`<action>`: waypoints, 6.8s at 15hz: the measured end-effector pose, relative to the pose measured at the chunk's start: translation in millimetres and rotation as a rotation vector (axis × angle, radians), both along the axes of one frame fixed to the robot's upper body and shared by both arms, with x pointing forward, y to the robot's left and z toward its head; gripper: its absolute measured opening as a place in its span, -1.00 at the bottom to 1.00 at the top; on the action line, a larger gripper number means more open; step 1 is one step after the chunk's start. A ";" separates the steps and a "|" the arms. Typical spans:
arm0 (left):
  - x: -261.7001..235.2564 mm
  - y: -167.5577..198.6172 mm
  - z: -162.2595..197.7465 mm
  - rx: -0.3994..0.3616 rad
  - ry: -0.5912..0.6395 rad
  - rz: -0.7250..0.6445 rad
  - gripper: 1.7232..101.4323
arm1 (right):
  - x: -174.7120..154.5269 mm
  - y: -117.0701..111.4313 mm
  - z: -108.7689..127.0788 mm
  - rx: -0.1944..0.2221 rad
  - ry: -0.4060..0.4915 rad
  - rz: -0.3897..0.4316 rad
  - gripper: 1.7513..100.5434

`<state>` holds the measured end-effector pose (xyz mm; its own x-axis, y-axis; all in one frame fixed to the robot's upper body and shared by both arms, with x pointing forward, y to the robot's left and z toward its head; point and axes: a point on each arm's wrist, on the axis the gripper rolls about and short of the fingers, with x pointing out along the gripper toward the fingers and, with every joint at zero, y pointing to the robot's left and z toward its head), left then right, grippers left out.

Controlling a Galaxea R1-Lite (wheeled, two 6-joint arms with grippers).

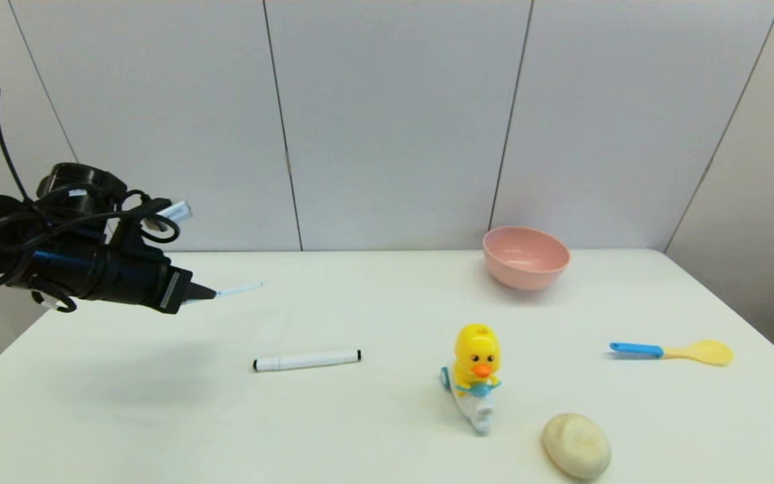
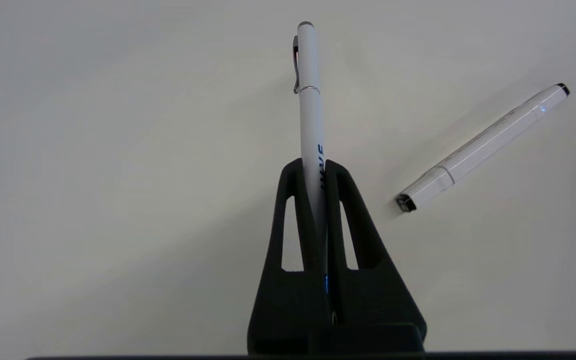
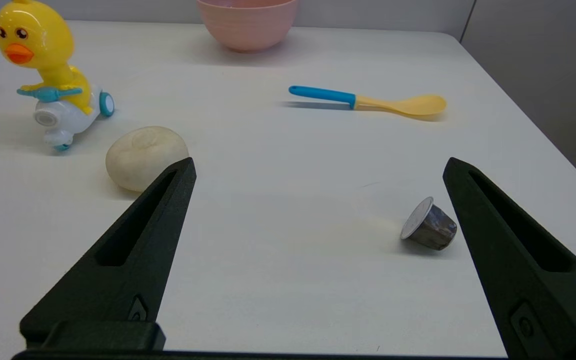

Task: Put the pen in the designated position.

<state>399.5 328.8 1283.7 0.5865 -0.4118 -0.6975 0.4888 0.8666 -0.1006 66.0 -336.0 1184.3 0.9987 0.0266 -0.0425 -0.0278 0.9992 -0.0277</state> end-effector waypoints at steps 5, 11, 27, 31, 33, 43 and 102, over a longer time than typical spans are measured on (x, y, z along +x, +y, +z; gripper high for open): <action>-34.2 2.6 5.1 0.025 0.039 0.209 -0.94 | 0.0 0.0 0.0 0.000 0.000 0.000 0.95; -61.7 -0.9 5.7 -0.063 0.012 0.348 -0.94 | 0.0 0.0 0.0 0.000 0.000 0.000 0.95; -95.9 -22.5 -47.0 -0.150 0.008 0.328 -0.94 | 0.0 0.0 0.0 0.000 0.000 0.001 0.95; -92.3 -23.0 -54.7 -0.149 0.017 0.329 -0.94 | 0.0 0.0 0.0 0.000 0.000 0.000 0.95; -88.8 -23.9 -57.1 -0.150 0.012 0.326 -0.94 | 0.0 0.0 0.0 0.000 0.000 0.000 0.95; -78.4 -39.5 -67.7 -0.173 0.039 0.292 -0.94 | 0.0 0.0 0.0 0.000 0.000 0.000 0.95; -85.6 -35.5 -22.3 -0.137 -0.249 0.500 0.72 | 0.0 0.0 -0.1 0.000 0.001 0.000 0.95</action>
